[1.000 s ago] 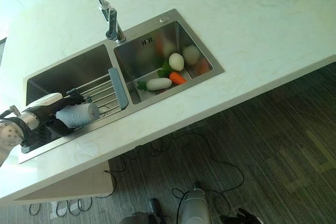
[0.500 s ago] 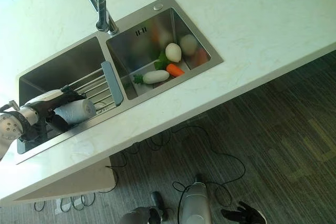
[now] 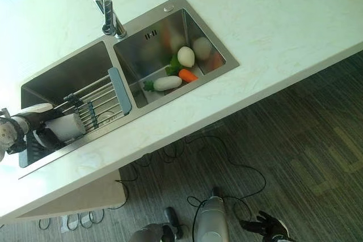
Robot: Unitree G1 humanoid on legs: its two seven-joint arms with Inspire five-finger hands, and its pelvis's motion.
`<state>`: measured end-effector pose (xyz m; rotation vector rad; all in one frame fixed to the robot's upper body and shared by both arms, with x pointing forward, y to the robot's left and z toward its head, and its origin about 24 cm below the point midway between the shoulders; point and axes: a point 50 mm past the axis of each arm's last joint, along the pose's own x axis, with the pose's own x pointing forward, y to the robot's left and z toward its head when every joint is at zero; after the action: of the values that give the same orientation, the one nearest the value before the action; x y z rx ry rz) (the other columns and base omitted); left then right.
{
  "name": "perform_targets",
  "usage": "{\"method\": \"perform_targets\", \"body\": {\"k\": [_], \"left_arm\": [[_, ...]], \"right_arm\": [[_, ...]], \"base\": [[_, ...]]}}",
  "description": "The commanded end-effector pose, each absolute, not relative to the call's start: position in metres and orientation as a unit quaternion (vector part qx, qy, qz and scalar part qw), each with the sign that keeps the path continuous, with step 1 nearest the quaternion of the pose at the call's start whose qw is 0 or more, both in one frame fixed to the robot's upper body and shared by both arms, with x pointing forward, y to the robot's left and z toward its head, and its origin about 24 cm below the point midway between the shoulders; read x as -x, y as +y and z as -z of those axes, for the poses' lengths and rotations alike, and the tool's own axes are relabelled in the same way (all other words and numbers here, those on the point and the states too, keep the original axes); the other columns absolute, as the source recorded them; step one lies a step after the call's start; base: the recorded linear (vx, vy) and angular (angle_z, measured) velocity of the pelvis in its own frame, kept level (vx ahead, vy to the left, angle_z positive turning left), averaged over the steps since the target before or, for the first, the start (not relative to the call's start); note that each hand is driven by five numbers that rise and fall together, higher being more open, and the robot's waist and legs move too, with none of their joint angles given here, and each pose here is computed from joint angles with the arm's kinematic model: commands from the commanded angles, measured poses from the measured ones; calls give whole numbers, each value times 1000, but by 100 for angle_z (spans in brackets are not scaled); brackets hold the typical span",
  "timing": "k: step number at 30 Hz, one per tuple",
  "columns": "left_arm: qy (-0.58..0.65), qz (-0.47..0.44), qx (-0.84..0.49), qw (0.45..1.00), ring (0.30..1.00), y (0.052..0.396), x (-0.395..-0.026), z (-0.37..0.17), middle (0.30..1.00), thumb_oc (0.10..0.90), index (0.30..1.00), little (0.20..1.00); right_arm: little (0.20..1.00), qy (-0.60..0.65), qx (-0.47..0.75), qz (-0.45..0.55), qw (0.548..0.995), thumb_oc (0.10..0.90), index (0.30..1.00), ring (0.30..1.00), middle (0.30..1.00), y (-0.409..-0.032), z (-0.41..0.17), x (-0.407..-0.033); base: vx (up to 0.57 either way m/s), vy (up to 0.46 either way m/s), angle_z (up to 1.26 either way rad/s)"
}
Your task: Place the dishes in the dishwasher.
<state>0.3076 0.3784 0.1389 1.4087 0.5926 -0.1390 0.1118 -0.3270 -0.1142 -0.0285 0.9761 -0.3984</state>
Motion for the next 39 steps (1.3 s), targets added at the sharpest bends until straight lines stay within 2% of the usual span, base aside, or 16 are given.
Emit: {"method": "perform_targets", "body": {"k": [1,4,8,10,13,16,18,19,25,29,37,38,39], "left_arm": [[300,-11,-666,683,300,411,-291,-163,300,400,300,300],[314,-75,-668,670,300,425,-286,-169,300,400,300,300],[284,-114,-674,672,300,428,-287,-179,300,400,300,300],[227,-133,-683,681,300,420,-295,-193,300,400,300,300],[75,-179,-689,698,300,393,-305,-244,300,400,300,300],[15,-199,-680,705,300,384,-302,-265,300,400,300,300],[-35,-205,-651,730,300,377,-298,-280,300,400,300,300],[-92,-214,-642,731,300,367,-293,-295,300,400,300,300],[-251,-272,-626,687,300,345,-256,-342,300,400,300,300],[-277,-322,-614,666,300,353,-233,-348,300,400,300,300],[-309,-443,-540,645,300,391,-183,-323,300,400,300,300],[-315,-457,-525,645,300,393,-179,-319,300,400,300,300],[-336,-461,-475,670,300,394,-171,-293,300,400,300,300]], "right_arm": [[900,481,10,195,855,800,900,900,900,-328,118,-94],[900,488,6,198,850,800,900,900,900,-325,121,-90],[900,497,-3,205,843,800,900,900,900,-321,125,-87],[900,504,-11,209,838,800,900,900,900,-317,129,-85],[900,517,-28,219,827,800,900,900,900,-308,136,-78],[900,520,-32,219,825,800,900,900,900,-305,138,-75],[900,522,-38,217,824,800,900,900,900,-301,140,-74],[900,523,-39,213,825,800,900,900,900,-298,142,-75],[900,520,-40,206,828,800,900,900,900,-293,144,-73],[900,514,-37,191,835,800,900,900,900,-292,143,-79],[900,535,2,137,833,800,900,900,900,-285,145,-87],[900,534,3,139,834,800,900,900,900,-285,145,-87],[900,521,-27,179,834,800,900,900,900,-290,143,-89]], "base": [[0,0,0],[-17,-41,1],[-29,-60,2],[-34,-72,22],[-15,-65,27],[0,-56,25],[-6,-88,25],[15,-99,20],[-4,-122,29],[-50,-140,27],[-103,-117,45],[-427,77,188],[-418,162,147]]}}
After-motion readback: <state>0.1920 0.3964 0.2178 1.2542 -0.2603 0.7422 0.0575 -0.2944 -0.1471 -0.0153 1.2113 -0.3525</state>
